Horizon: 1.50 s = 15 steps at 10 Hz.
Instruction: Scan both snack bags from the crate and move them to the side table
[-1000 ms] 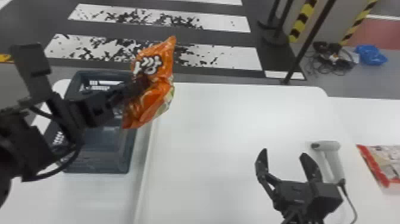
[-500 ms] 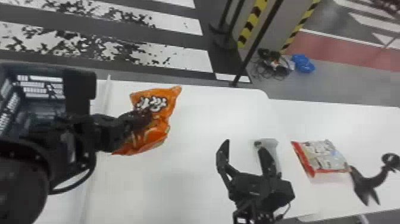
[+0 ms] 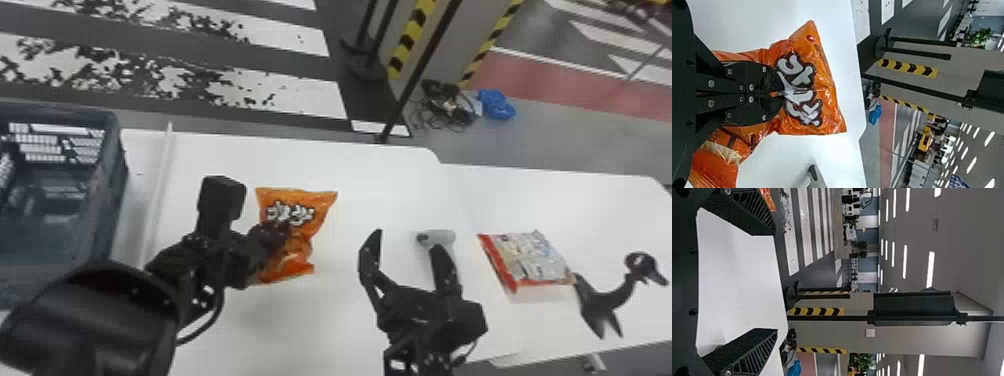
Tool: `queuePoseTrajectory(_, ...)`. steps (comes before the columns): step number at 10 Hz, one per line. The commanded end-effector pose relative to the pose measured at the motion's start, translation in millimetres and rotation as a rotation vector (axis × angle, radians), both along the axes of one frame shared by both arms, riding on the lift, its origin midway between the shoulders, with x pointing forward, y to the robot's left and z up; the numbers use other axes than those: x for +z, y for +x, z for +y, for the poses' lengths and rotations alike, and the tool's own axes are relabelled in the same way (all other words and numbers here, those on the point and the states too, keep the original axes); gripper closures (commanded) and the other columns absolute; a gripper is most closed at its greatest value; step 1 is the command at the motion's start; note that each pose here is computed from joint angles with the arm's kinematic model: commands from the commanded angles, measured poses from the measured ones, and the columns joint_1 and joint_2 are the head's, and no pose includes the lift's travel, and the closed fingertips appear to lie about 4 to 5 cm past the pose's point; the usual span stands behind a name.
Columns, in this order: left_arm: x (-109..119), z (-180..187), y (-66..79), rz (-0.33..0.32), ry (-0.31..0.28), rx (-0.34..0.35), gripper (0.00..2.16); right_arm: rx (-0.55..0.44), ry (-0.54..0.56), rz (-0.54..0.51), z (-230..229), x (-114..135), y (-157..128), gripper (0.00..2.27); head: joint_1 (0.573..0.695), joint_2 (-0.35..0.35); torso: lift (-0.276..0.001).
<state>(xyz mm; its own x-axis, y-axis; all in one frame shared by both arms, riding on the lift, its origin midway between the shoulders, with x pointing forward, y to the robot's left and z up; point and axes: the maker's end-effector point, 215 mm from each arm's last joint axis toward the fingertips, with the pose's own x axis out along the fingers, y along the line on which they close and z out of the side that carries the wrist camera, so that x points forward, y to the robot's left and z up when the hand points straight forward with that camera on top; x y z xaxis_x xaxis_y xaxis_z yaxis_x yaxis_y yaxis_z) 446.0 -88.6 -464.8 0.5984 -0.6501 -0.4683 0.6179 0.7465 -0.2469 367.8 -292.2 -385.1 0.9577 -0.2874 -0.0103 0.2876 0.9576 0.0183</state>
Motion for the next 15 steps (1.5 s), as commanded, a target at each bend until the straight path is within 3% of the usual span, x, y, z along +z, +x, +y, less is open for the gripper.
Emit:
queuePoseTrajectory(1,-6,-15,-4.2,-0.022,-0.01,-0.021,1.79,0.0,0.002,-0.006,1,1,0,0.05,0.695,-0.35,-0.075)
queuePoseTrajectory(2,-3,-19,-4.0,-0.034,-0.029,-0.02,0.43,0.0,0.002,-0.009,1,2,0,0.05,0.695,-0.35,-0.075)
queuePoseTrajectory(3,-2,-22,-6.0,-0.035,-0.031,-0.026,0.0,0.001,0.003,-0.006,2,0,0,0.05,0.695,-0.35,-0.075)
queuePoseTrajectory(6,17,-17,-15.5,-0.038,-0.091,0.004,0.07,0.0,0.004,-0.014,2,2,-1,0.05,0.695,-0.35,-0.075)
queuePoseTrajectory(8,65,10,-14.9,-0.137,-0.109,0.069,0.08,0.001,0.008,-0.014,4,2,-1,0.05,0.695,-0.35,-0.075)
queuePoseTrajectory(10,102,64,2.4,-0.22,-0.104,0.172,0.08,0.009,0.011,-0.009,8,0,-1,0.04,0.695,-0.35,-0.075)
queuePoseTrajectory(12,126,140,10.7,-0.308,-0.099,0.286,0.08,0.017,0.028,0.036,9,-13,2,0.04,0.695,-0.35,-0.075)
queuePoseTrajectory(13,146,178,11.6,-0.397,-0.092,0.331,0.08,0.034,0.033,0.052,13,-18,6,0.04,0.695,-0.35,-0.075)
queuePoseTrajectory(15,168,238,-0.1,-0.515,-0.072,0.394,0.08,0.074,0.028,0.096,18,-23,13,0.04,0.695,-0.241,-0.075)
